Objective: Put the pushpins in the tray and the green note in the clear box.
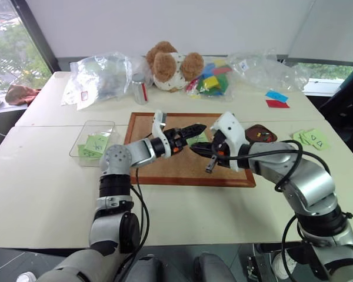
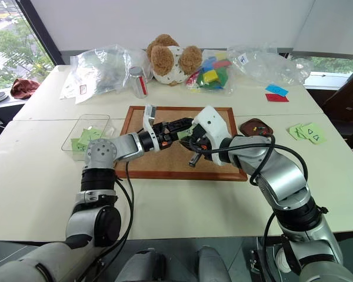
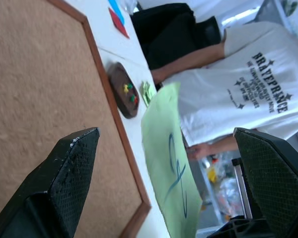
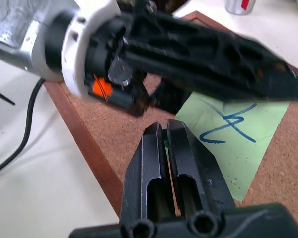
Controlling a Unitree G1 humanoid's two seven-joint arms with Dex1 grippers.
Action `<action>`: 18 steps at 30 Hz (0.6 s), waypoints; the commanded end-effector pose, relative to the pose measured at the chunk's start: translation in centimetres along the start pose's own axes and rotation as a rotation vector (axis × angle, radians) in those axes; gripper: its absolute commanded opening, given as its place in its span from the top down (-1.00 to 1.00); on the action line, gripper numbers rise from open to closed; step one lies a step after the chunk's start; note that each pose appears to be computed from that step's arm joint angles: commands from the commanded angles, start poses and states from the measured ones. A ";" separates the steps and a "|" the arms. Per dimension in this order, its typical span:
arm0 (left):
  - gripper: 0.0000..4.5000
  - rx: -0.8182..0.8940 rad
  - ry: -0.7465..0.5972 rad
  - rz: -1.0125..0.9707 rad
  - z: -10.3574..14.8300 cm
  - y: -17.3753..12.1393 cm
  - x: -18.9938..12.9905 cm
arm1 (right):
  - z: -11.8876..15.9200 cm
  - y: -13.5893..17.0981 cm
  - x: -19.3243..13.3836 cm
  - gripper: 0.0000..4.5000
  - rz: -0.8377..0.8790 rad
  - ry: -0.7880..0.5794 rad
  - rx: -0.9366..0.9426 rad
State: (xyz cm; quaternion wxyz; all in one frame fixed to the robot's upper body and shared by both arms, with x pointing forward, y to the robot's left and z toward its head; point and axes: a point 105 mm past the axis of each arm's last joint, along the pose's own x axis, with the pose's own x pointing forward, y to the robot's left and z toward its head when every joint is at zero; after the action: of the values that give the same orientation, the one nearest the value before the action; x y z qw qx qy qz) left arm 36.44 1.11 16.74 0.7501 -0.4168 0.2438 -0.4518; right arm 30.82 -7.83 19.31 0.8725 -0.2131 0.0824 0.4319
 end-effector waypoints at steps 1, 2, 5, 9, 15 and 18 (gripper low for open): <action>-0.21 -0.006 -0.022 -0.034 0.4 -1.0 -0.2 | 1.5 0.0 -0.4 1.00 -0.007 -0.051 -0.046; 0.02 -0.011 -0.022 -0.035 0.3 -1.0 -0.2 | 1.5 0.0 -0.4 1.00 -0.008 -0.051 -0.046; 0.67 -0.019 -0.021 -0.033 0.2 -1.0 -0.3 | 1.6 0.0 -0.4 1.00 -0.008 -0.051 -0.047; 0.94 -0.029 -0.024 -0.028 0.0 -0.9 -0.4 | 1.8 0.1 -0.4 1.00 -0.006 -0.056 -0.047; 0.94 -0.037 -0.047 0.026 0.0 0.8 -1.1 | 2.5 -0.5 -1.1 1.00 -0.032 -0.071 -0.042; 0.94 -0.043 -0.062 0.058 0.1 1.9 -1.5 | 2.9 -0.8 -1.3 1.00 -0.044 -0.081 -0.033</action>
State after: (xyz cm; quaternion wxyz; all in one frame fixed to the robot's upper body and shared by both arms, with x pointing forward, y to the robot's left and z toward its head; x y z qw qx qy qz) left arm 36.49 2.50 15.38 0.7551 -0.4392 0.2486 -0.4185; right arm 31.00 -8.18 20.29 0.8789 -0.2049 0.0803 0.4232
